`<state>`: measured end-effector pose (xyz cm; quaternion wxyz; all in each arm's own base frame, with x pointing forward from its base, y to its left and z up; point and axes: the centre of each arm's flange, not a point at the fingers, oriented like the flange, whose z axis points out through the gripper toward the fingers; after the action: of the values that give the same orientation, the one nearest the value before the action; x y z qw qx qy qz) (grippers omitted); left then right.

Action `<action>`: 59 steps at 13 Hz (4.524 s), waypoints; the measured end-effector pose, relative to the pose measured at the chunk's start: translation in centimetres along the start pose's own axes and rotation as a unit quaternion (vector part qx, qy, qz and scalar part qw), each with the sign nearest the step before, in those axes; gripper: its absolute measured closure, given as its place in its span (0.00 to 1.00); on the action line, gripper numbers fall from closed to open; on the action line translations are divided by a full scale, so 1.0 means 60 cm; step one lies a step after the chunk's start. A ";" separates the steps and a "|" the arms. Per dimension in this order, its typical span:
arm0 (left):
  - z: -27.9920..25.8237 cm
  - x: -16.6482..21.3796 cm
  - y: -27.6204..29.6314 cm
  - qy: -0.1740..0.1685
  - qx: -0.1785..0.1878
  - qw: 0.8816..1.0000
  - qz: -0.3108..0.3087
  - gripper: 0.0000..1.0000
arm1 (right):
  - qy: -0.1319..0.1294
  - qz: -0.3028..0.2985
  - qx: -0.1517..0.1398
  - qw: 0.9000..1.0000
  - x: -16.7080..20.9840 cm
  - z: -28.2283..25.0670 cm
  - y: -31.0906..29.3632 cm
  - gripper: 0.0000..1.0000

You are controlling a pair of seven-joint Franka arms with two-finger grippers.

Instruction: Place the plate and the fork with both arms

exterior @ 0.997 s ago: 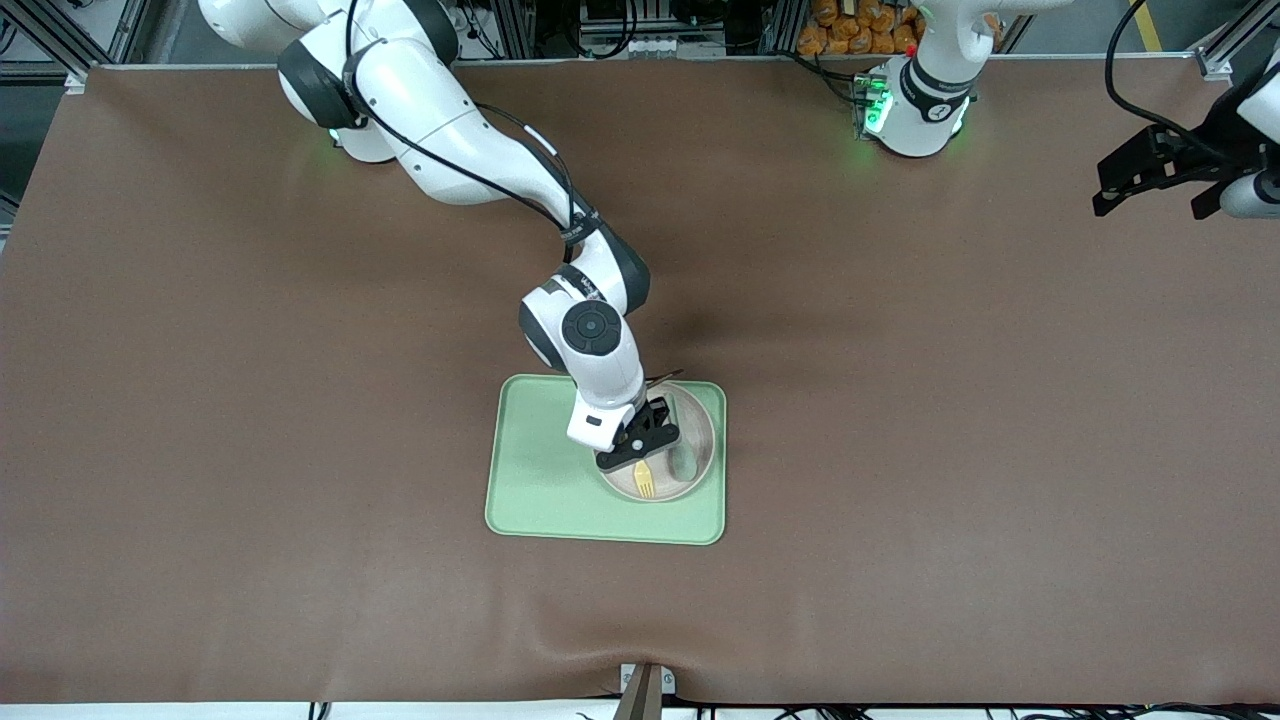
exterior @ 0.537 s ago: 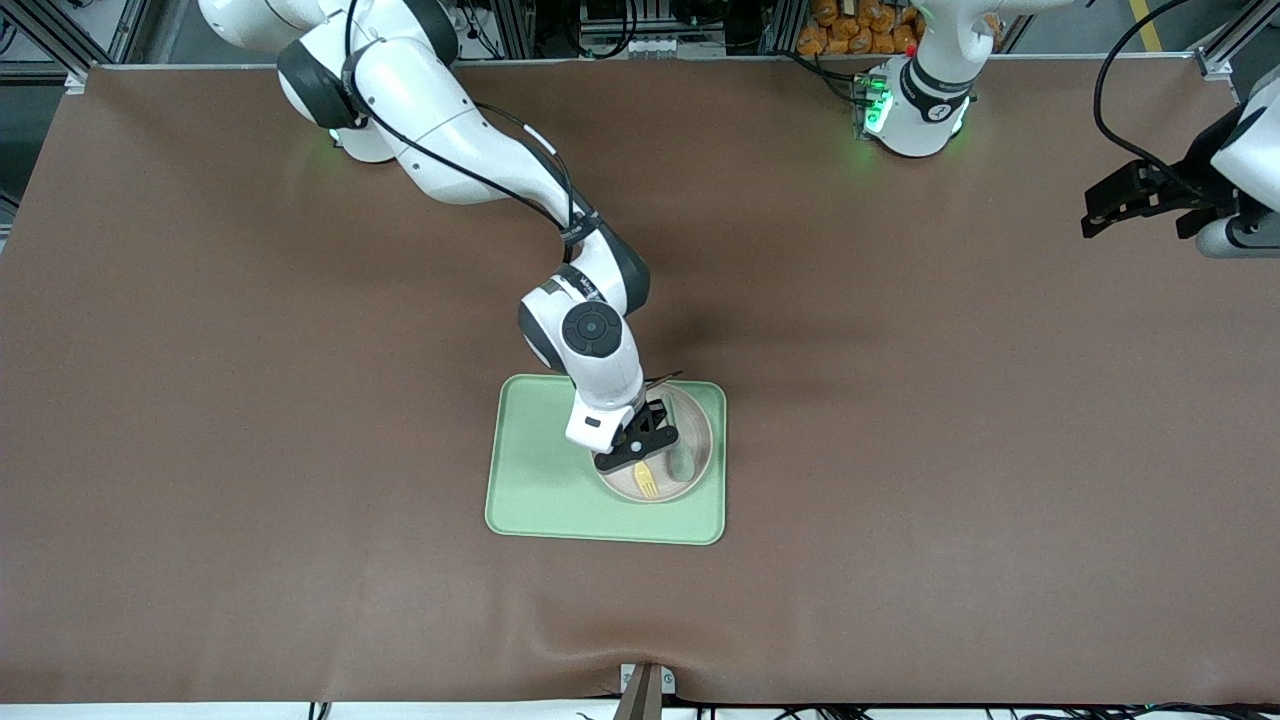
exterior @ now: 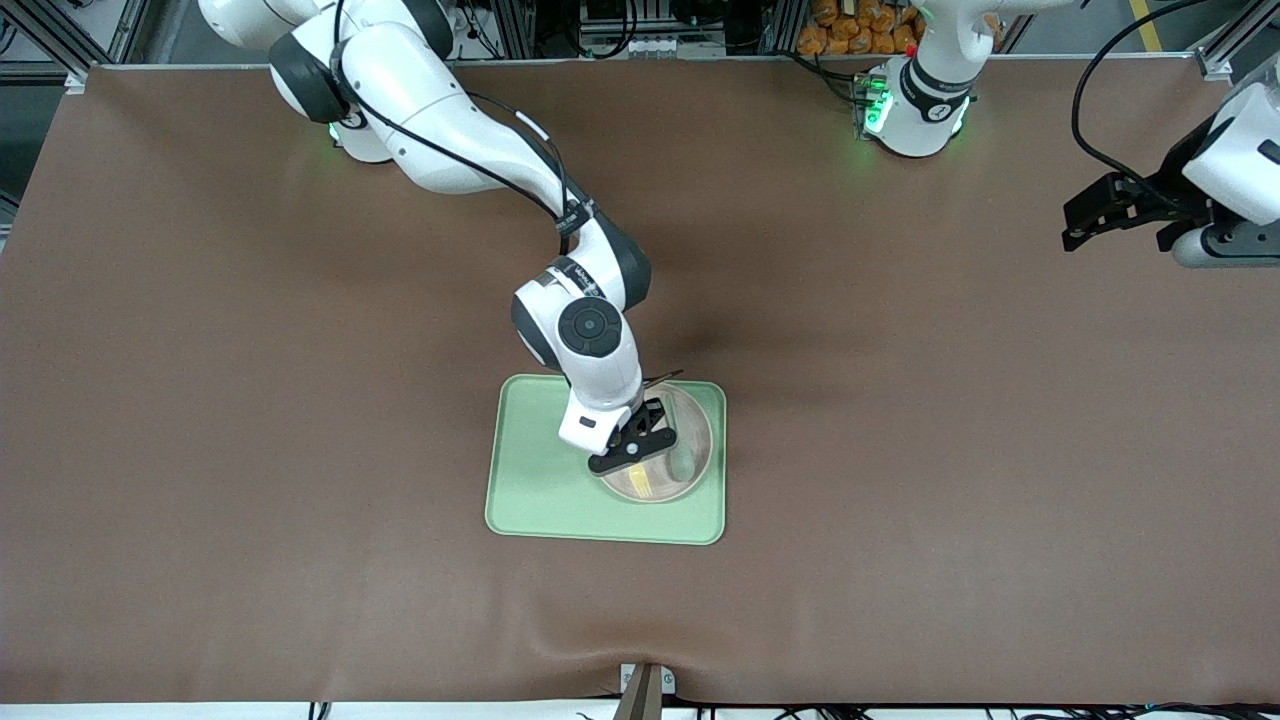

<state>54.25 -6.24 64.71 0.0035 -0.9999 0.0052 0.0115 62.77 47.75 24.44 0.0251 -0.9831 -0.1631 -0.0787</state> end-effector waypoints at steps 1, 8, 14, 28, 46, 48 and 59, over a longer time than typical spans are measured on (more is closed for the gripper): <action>-0.001 0.001 -0.001 0.004 0.000 1.000 0.000 0.00 | 0.002 0.011 0.004 1.000 0.008 -0.011 0.015 0.83; -0.002 0.001 0.002 0.006 0.000 0.999 0.034 0.00 | -0.048 0.080 -0.013 0.996 0.019 0.001 0.179 0.83; 0.002 0.001 -0.016 0.000 0.000 0.999 0.040 0.00 | -0.072 0.111 -0.021 0.991 -0.023 0.048 0.192 0.83; 0.003 0.002 -0.005 0.001 0.000 1.000 0.018 0.00 | -0.046 0.160 -0.018 0.986 0.023 -0.113 0.309 0.00; 0.016 0.009 -0.007 -0.004 0.000 1.000 0.016 0.00 | -0.055 0.217 -0.019 0.974 -0.166 -0.643 0.779 0.00; 0.017 0.008 -0.007 -0.008 0.000 1.000 0.016 0.00 | -0.052 0.220 -0.018 0.974 -0.202 -0.667 0.773 0.00; 0.012 0.006 0.008 -0.006 0.000 1.000 0.014 0.00 | -0.059 0.198 -0.017 0.978 -0.268 -0.672 0.708 0.00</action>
<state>54.57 -6.68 63.99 0.0034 -0.9997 0.0189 0.0180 55.60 -0.52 60.59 0.0141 -0.9992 0.0346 -0.0164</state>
